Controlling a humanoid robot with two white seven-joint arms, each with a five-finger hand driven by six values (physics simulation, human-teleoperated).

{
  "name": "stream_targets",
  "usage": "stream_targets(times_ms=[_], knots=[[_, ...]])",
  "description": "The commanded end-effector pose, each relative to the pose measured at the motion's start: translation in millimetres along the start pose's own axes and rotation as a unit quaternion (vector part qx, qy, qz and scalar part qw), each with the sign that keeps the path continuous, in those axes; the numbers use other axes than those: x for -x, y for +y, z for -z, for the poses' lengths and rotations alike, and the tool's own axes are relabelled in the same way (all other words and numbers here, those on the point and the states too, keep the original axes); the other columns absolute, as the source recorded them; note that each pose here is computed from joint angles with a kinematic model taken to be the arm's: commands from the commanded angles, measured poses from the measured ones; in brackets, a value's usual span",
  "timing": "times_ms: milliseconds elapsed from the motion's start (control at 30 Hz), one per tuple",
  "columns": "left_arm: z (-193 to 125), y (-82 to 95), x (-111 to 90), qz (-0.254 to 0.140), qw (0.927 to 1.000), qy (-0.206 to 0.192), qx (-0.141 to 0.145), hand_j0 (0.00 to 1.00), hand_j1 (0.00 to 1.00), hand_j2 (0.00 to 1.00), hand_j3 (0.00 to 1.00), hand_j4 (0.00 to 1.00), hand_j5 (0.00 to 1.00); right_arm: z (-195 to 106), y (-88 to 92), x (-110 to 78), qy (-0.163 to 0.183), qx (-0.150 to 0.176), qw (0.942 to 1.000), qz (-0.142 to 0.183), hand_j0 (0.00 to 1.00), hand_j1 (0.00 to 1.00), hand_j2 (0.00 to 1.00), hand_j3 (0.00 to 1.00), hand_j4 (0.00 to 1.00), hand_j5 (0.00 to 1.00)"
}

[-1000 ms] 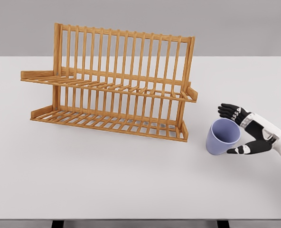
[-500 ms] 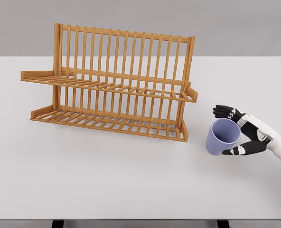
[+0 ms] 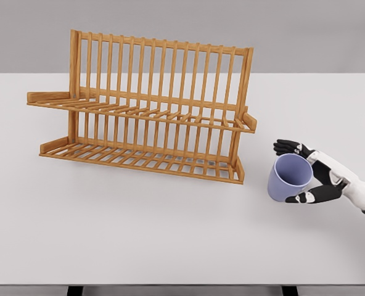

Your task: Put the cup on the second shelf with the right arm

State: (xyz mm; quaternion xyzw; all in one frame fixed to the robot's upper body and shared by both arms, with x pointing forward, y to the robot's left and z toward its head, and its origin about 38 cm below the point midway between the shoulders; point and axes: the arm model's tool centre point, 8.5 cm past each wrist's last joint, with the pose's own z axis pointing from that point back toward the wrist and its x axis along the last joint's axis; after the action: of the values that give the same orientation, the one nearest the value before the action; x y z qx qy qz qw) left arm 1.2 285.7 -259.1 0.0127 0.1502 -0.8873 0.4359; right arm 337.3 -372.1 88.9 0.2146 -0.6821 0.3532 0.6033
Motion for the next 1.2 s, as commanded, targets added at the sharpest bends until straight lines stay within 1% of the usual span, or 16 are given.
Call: stream_targets(times_ms=[0,100,133,167,200,233,267,333,467,600,733,800,933,1033,1133,1167], knots=[[0.0,-0.1,0.0,0.0,1.0,0.0,0.0,1.0,1.0,1.0,1.0,1.0,1.0,-0.1,-0.5,0.2,-0.001,0.002,1.0,0.002,1.0,1.0,1.0,1.0,1.0,1.0],[0.0,-0.1,0.0,0.0,1.0,0.0,0.0,1.0,1.0,1.0,1.0,1.0,1.0,0.6,-1.2,-0.6,-0.002,0.002,1.0,0.001,1.0,1.0,1.0,1.0,1.0,1.0],[0.0,-0.1,0.0,0.0,1.0,0.0,0.0,1.0,1.0,1.0,1.0,1.0,1.0,-0.1,-0.4,0.3,0.0,0.002,1.0,0.002,0.94,0.94,0.94,0.94,0.94,0.94],[0.0,-0.1,0.0,0.0,1.0,0.0,0.0,1.0,1.0,1.0,1.0,1.0,1.0,-0.1,-0.3,0.3,0.0,0.002,1.0,0.001,0.82,0.82,0.82,0.82,0.82,0.82],[0.0,-0.1,0.0,0.0,1.0,0.0,0.0,1.0,1.0,1.0,1.0,1.0,1.0,0.7,-1.0,-0.4,-0.001,0.001,1.0,0.0,0.81,0.81,0.81,0.81,0.81,0.81],[0.0,-0.1,0.0,0.0,1.0,0.0,0.0,1.0,1.0,1.0,1.0,1.0,1.0,-0.4,-0.6,0.2,0.001,0.001,1.0,0.0,0.76,0.76,0.76,0.76,0.76,0.76],[0.0,-0.1,0.0,0.0,1.0,0.0,0.0,1.0,1.0,1.0,1.0,1.0,1.0,-0.4,-0.6,0.2,0.001,0.001,1.0,0.0,0.75,0.75,0.75,0.75,0.75,0.75],[0.0,-0.1,0.0,0.0,1.0,0.0,0.0,1.0,1.0,1.0,1.0,1.0,1.0,0.3,-1.4,-0.6,0.0,0.001,1.0,-0.001,0.71,0.71,0.71,0.71,0.71,0.71],[0.0,-0.1,0.0,0.0,1.0,0.0,0.0,1.0,1.0,1.0,1.0,1.0,1.0,0.5,-1.6,-1.2,-0.001,0.001,1.0,-0.001,0.68,0.68,0.68,0.68,0.68,0.68],[0.0,-0.1,0.0,0.0,1.0,0.0,0.0,1.0,1.0,1.0,1.0,1.0,1.0,0.6,-5.5,-4.6,-0.003,0.003,1.0,-0.006,0.65,0.65,0.65,0.65,0.65,0.65],[0.0,-0.1,0.0,0.0,1.0,0.0,0.0,1.0,1.0,1.0,1.0,1.0,1.0,3.2,-6.9,-7.8,-0.008,0.002,0.9999,-0.009,0.65,0.65,0.65,0.65,0.65,0.65],[0.0,-0.1,0.0,0.0,1.0,0.0,0.0,1.0,1.0,1.0,1.0,1.0,1.0,5.1,-7.7,-9.0,-0.01,0.002,0.9999,-0.011,0.63,0.63,0.63,0.63,0.63,0.63],[0.0,-0.1,0.0,0.0,1.0,0.0,0.0,1.0,1.0,1.0,1.0,1.0,1.0,6.7,-10.3,-12.0,-0.013,0.002,0.9998,-0.015,0.62,0.62,0.62,0.62,0.62,0.62],[0.0,-0.1,0.0,0.0,1.0,0.0,0.0,1.0,1.0,1.0,1.0,1.0,1.0,5.3,-16.3,-16.5,-0.015,0.007,0.9996,-0.022,0.62,0.62,0.62,0.62,0.62,0.62],[0.0,-0.1,0.0,0.0,1.0,0.0,0.0,1.0,1.0,1.0,1.0,1.0,1.0,5.6,-18.6,-19.4,-0.018,0.009,0.9995,-0.025,0.62,0.62,0.62,0.62,0.62,0.62],[0.0,-0.1,0.0,0.0,1.0,0.0,0.0,1.0,1.0,1.0,1.0,1.0,1.0,5.4,-21.7,-23.7,-0.023,0.012,0.9992,-0.029,0.62,0.62,0.62,0.62,0.62,0.62]])
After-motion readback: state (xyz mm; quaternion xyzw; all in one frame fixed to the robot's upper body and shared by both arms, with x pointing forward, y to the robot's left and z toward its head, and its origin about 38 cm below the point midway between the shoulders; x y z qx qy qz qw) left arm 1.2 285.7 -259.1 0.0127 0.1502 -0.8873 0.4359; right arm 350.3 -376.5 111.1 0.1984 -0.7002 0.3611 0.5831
